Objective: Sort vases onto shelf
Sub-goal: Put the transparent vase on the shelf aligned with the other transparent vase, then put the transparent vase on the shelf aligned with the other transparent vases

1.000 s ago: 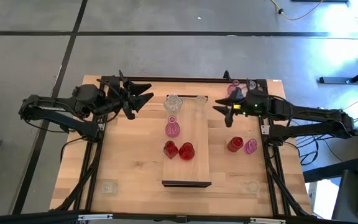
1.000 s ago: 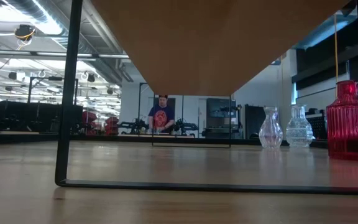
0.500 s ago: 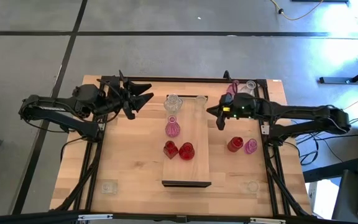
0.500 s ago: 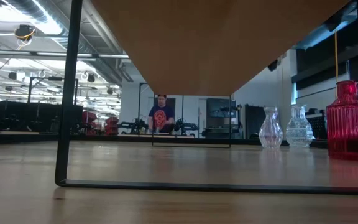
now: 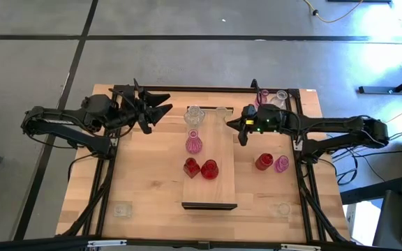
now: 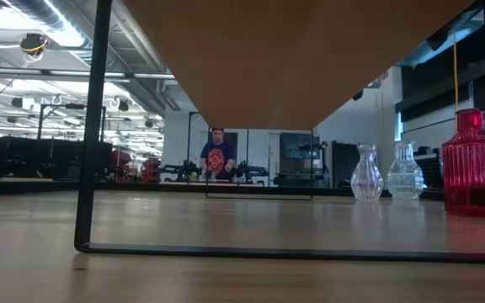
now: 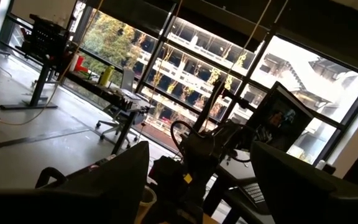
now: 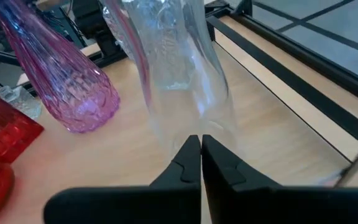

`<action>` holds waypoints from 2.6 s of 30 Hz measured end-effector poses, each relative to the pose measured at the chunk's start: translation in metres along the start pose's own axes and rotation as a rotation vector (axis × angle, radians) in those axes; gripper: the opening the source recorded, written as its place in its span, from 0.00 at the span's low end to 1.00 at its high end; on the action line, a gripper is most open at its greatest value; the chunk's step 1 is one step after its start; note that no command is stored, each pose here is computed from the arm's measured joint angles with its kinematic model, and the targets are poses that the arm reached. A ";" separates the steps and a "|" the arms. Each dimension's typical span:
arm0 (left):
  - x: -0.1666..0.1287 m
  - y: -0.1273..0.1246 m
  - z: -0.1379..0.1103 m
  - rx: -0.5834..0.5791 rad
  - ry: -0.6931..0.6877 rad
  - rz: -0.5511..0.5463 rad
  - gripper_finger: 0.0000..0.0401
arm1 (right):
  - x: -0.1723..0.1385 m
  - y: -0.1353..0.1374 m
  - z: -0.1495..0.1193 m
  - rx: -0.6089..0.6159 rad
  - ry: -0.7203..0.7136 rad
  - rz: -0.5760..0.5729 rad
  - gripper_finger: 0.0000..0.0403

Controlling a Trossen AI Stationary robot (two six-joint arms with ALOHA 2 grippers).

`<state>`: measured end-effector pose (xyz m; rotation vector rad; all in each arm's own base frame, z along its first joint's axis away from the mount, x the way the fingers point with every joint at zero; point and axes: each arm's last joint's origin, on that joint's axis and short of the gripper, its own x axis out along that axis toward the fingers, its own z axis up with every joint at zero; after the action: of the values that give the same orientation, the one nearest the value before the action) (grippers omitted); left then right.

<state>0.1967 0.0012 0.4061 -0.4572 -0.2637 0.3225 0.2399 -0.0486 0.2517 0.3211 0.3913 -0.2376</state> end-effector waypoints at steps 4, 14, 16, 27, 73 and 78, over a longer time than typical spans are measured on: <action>0.000 0.000 0.000 0.000 0.000 0.000 0.68 | 0.005 0.000 0.002 0.001 -0.027 0.007 0.00; 0.000 0.000 0.000 0.001 0.002 0.002 0.68 | 0.016 0.000 0.001 0.003 -0.047 0.027 0.00; 0.000 0.000 0.000 0.001 0.002 0.002 0.68 | 0.018 0.000 0.001 0.003 -0.050 0.035 0.00; 0.000 0.000 -0.001 0.003 0.004 0.007 0.68 | 0.020 0.001 0.002 -0.001 -0.063 0.036 0.00; 0.000 0.000 -0.001 0.003 0.004 0.008 0.68 | 0.019 -0.005 0.009 0.006 -0.141 -0.213 0.00; 0.000 0.001 -0.002 0.009 0.015 0.013 0.68 | -0.006 -0.003 0.030 -0.025 -0.106 -0.390 0.00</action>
<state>0.1968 0.0013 0.4043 -0.4528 -0.2444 0.3328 0.2431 -0.0610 0.2794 0.2045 0.3496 -0.6287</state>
